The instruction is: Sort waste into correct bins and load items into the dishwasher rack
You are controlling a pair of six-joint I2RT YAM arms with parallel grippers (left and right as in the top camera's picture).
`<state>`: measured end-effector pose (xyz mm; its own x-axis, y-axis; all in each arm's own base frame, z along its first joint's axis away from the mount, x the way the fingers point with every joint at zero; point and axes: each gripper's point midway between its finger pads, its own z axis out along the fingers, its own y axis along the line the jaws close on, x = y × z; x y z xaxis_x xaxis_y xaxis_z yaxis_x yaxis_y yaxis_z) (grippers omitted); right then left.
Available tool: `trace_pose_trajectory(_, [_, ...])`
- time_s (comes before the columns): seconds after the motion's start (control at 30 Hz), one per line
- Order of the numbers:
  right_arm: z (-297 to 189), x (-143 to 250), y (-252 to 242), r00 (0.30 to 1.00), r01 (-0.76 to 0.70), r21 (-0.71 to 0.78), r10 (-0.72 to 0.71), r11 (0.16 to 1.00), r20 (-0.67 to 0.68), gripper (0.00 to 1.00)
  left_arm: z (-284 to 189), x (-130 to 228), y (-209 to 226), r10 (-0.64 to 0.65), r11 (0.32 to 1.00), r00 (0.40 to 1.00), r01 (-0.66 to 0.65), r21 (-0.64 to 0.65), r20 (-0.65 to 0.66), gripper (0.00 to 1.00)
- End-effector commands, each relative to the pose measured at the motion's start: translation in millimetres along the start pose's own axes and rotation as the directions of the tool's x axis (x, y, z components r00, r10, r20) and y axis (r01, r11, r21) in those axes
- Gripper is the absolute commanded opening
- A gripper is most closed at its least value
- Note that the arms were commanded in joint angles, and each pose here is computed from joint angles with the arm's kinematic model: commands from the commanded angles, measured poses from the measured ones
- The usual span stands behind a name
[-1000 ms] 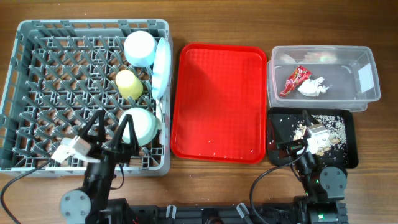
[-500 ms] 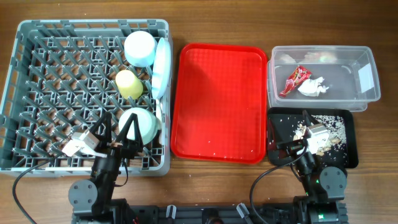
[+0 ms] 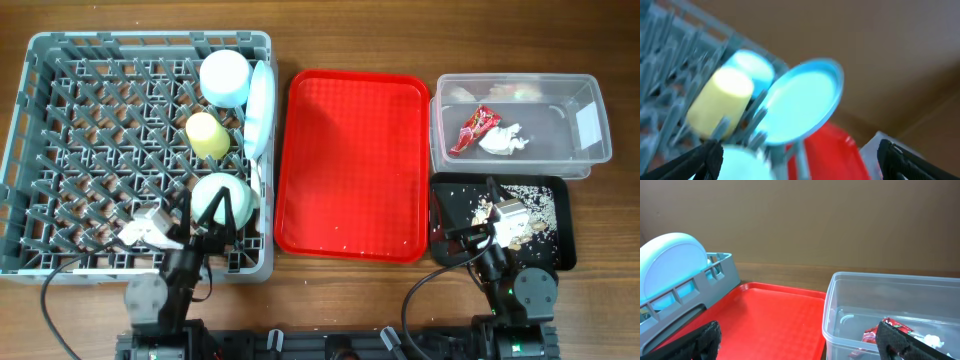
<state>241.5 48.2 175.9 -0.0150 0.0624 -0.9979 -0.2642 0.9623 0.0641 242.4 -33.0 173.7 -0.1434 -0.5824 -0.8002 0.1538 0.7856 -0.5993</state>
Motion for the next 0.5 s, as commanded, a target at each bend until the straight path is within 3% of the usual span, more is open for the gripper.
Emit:
trace_pose_trajectory(0.0, [0.0,-1.0,3.5,1.000,0.011,-0.018,-0.011,1.000,0.005,1.00,0.2,4.7,14.8,0.074,0.995,0.997,-0.074,-0.063,0.001,1.00])
trace_pose_trajectory(0.17, [0.0,-1.0,3.4,1.000,0.011,-0.017,-0.011,1.000,0.005,1.00,-4.6,-10.8,42.6,0.338,0.915,0.941,-0.323,-0.242,0.022,1.00])
trace_pose_trajectory(0.37, [0.0,-1.0,3.4,1.000,0.011,-0.017,-0.011,1.000,0.005,1.00,-4.7,-10.9,42.8,0.534,0.816,0.845,-0.525,-0.243,-0.033,1.00])
trace_pose_trajectory(0.47, [0.0,-1.0,3.4,1.000,0.011,-0.017,-0.011,1.000,0.005,1.00,-4.2,-9.6,41.1,0.545,0.811,0.838,-0.538,-0.230,-0.037,1.00])
